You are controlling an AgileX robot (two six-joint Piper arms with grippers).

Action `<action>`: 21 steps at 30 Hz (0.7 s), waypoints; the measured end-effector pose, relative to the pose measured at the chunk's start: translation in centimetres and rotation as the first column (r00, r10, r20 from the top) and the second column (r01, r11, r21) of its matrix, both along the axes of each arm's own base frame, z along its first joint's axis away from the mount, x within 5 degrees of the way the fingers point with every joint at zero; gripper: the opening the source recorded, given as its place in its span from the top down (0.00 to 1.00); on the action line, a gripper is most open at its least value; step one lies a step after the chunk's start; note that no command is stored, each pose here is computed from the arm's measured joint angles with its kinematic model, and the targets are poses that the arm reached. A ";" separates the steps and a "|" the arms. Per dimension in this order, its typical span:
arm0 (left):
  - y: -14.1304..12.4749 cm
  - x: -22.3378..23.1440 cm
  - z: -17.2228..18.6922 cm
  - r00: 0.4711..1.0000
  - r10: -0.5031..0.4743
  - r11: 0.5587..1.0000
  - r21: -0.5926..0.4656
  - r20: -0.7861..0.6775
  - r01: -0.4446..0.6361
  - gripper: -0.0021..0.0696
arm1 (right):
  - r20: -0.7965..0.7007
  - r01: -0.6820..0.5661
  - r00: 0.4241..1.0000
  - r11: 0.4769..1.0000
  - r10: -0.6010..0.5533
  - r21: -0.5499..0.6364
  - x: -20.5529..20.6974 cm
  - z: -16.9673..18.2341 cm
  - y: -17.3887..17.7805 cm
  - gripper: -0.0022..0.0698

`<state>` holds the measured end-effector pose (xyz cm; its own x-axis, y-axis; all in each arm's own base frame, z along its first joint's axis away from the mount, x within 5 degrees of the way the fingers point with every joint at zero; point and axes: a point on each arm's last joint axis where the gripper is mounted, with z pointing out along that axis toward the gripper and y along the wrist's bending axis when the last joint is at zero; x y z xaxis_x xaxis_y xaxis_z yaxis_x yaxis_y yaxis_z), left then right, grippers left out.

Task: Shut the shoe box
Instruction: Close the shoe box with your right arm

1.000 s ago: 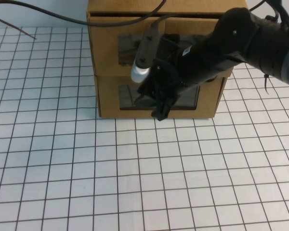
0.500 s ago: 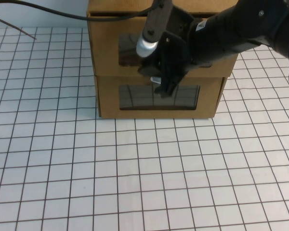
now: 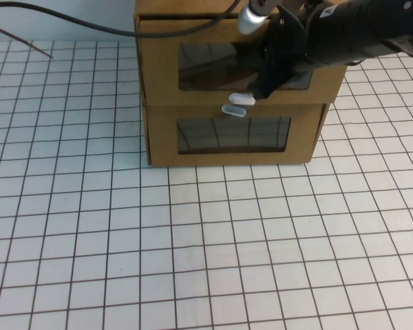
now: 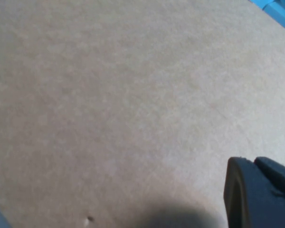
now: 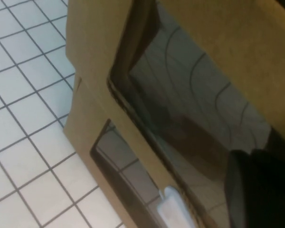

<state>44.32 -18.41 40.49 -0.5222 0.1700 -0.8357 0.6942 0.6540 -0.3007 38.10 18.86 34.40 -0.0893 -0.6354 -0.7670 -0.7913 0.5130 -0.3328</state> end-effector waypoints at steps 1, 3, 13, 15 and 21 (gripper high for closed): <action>0.0 0.0 0.0 1.000 -0.003 1.000 0.002 0.000 0.003 0.98 | -0.003 -0.001 1.000 1.000 0.001 0.000 -0.1 0.1 0.0 0.99; 0.0 -0.2 0.0 1.000 -0.011 1.000 0.010 -0.001 0.011 0.98 | 0.006 0.000 1.000 1.000 0.000 0.007 -0.3 0.6 -0.2 0.99; 1.1 -4.4 4.8 0.996 -0.070 0.997 0.048 0.059 0.067 0.98 | 0.097 0.056 0.993 0.991 -0.068 0.120 -0.6 3.2 -0.5 0.99; 1.5 -5.4 5.9 0.994 -0.075 0.995 0.074 0.076 0.070 0.98 | 0.084 0.059 0.994 0.991 -0.070 0.121 -0.3 2.6 -0.4 0.99; 3.5 -9.5 10.1 0.986 -0.029 0.991 0.136 0.166 0.007 0.98 | 0.079 0.025 0.996 0.992 -0.035 0.121 -1.7 4.1 -0.7 0.99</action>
